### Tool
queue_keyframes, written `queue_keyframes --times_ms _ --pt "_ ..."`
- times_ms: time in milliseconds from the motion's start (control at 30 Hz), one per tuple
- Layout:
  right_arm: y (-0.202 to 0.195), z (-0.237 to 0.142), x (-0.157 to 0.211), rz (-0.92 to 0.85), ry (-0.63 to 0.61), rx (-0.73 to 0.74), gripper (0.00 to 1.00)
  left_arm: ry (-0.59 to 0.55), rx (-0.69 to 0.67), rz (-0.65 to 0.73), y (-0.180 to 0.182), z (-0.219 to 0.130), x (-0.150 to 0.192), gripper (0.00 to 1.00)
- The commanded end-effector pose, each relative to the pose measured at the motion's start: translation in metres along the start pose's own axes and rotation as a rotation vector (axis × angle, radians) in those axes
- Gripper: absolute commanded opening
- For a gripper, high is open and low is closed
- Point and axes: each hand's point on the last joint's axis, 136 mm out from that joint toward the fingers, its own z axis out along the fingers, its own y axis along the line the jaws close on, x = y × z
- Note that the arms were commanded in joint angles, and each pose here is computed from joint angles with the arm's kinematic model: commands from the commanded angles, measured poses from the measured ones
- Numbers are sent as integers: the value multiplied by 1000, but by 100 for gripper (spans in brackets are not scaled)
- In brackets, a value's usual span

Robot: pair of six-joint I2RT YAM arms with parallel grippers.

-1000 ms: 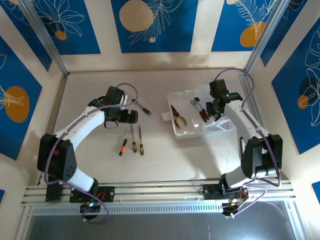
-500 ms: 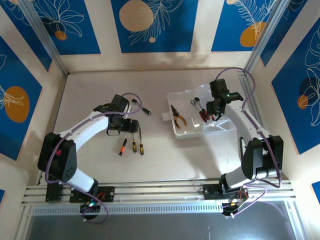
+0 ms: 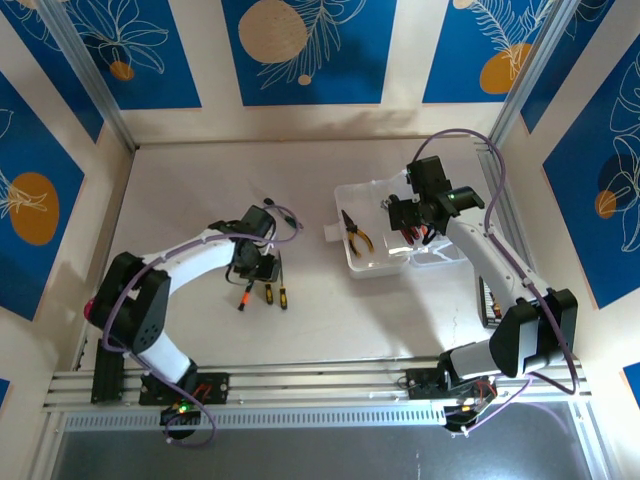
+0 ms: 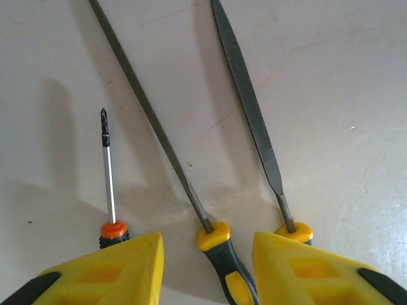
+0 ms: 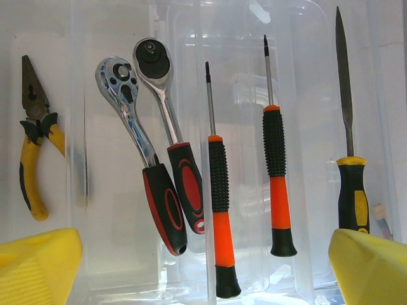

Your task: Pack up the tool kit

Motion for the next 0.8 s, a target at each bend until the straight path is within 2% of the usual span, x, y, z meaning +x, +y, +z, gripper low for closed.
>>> queue_keyframes --times_ms 0,267,500,767 --pt "7 -2 -4 -9 -8 -28 99 32 26 5 -9 9 6 38" --pt "10 1 -4 -16 -3 -36 99 86 -3 5 -6 26 17 36" --pt "12 5 -1 -16 8 -43 99 122 -57 19 2 36 24 38" --pt "11 6 0 -19 9 -40 99 122 -47 27 -5 42 22 23"
